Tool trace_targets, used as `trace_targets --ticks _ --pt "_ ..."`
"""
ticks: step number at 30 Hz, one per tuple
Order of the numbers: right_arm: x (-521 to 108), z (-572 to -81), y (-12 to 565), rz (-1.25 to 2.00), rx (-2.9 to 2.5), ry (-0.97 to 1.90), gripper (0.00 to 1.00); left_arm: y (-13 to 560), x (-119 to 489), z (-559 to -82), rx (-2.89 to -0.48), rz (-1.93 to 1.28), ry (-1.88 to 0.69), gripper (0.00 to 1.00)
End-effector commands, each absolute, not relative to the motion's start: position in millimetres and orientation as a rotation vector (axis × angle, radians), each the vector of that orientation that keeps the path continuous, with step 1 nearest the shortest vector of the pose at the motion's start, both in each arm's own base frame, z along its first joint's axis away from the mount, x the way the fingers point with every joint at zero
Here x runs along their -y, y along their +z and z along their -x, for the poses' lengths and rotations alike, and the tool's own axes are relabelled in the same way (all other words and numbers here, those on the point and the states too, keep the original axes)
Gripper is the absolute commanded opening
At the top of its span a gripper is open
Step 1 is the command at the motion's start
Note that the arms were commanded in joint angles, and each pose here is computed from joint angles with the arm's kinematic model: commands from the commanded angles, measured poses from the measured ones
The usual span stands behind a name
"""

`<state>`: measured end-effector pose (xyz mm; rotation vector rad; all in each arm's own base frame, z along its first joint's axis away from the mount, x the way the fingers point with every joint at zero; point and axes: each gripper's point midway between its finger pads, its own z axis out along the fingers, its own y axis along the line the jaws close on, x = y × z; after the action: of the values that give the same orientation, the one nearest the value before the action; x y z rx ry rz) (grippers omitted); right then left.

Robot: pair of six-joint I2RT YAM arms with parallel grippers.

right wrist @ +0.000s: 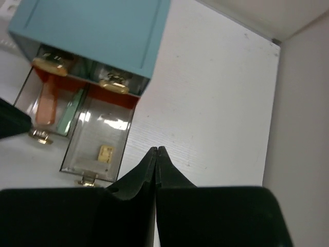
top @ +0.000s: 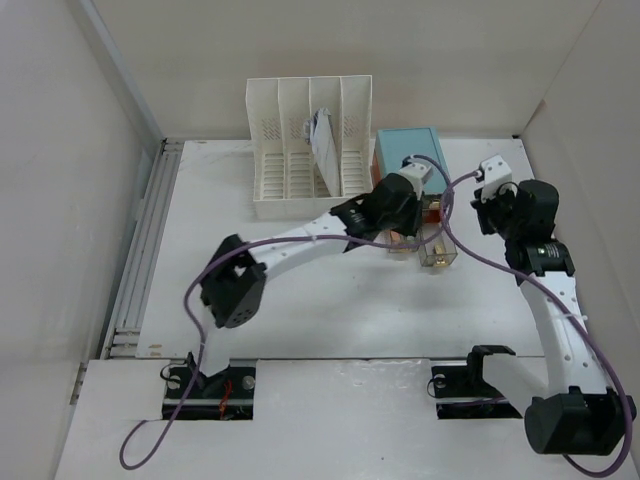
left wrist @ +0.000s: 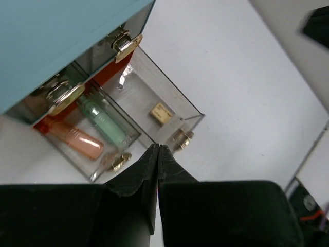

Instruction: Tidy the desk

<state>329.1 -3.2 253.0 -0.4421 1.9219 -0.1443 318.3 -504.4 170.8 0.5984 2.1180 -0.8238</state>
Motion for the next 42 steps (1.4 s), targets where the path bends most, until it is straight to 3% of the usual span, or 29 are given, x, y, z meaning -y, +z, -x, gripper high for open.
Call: trace_targets --ticks 1,7,13,26,42 --pt "-24.3 -317.2 259.3 0.736 -1.834 -0.061 0.05 282.9 473.7 -300.2 -1.848 -0.534 -0.923 0.00" --pt "-59.6 -261.2 195.1 1.513 -1.754 0.167 0.00 220.3 446.8 -261.9 -1.959 -0.688 -0.931 0.00" --pt "-69.1 -235.7 143.4 1.818 -1.823 0.642 0.00 150.3 457.3 -236.8 -2.088 -0.829 -1.073 0.00" --pt "-54.8 -273.0 96.2 1.739 -1.941 0.503 0.00 76.9 471.7 -289.8 -2.218 -0.650 -0.998 0.00" --pt "-45.0 -294.6 89.6 1.530 -1.880 0.269 0.00 76.2 476.8 -377.4 -2.181 -0.125 -0.840 0.06"
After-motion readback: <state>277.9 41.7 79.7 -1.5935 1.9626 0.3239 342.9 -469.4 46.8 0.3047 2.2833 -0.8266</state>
